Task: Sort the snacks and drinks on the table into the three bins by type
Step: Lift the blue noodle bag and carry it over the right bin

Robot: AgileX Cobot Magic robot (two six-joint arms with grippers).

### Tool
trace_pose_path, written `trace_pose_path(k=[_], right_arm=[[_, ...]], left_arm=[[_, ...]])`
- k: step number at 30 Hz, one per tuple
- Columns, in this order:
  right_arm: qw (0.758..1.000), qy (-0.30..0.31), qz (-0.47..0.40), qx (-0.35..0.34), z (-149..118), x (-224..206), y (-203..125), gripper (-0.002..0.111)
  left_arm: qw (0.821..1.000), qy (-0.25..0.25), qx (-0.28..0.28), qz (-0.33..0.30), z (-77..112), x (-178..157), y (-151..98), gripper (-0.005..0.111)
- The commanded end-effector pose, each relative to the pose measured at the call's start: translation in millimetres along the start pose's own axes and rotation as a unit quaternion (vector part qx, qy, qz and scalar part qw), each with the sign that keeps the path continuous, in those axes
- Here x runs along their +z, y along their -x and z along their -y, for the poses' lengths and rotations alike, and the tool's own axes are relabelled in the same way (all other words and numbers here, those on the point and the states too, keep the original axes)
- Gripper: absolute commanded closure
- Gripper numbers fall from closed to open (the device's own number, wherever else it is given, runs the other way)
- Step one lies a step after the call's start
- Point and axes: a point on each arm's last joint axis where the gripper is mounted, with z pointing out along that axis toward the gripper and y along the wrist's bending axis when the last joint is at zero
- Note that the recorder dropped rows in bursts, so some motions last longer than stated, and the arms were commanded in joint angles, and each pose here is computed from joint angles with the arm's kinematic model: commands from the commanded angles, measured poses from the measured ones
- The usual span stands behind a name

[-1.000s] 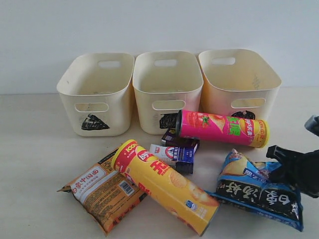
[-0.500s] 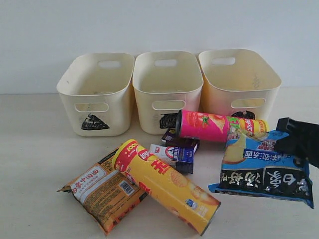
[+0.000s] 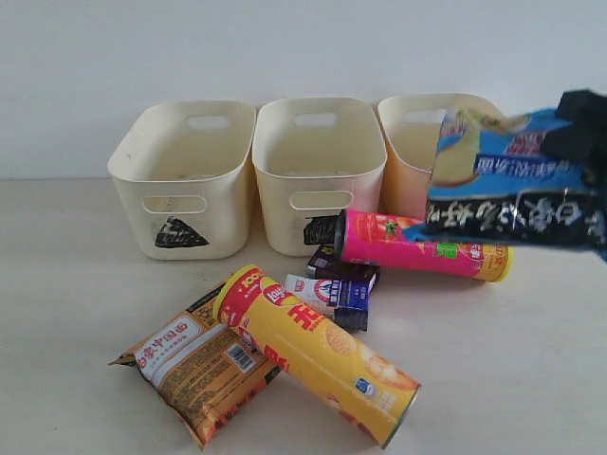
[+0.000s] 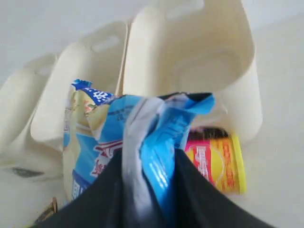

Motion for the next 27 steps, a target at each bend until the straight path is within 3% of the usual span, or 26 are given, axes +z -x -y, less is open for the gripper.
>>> trace_pose_path(k=[1, 7, 16, 27], right_arm=[[0.995, -0.025, 0.084, -0.042, -13, -11, 45, 0.108], [0.984, -0.079, 0.144, -0.076, -9, 3, 87, 0.108], [0.986, -0.102, 0.114, -0.069, 19, 83, 109, 0.108], [0.992, -0.068, 0.083, -0.068, 43, 170, 119, 0.108]], left_arm=[[1.000, 0.002, 0.002, 0.001, -0.5, 0, -1, 0.102], [1.000, 0.002, 0.002, 0.001, -0.5, 0, -1, 0.102], [1.000, 0.002, 0.002, 0.001, -0.5, 0, -1, 0.102], [1.000, 0.002, 0.002, 0.001, -0.5, 0, -1, 0.102]])
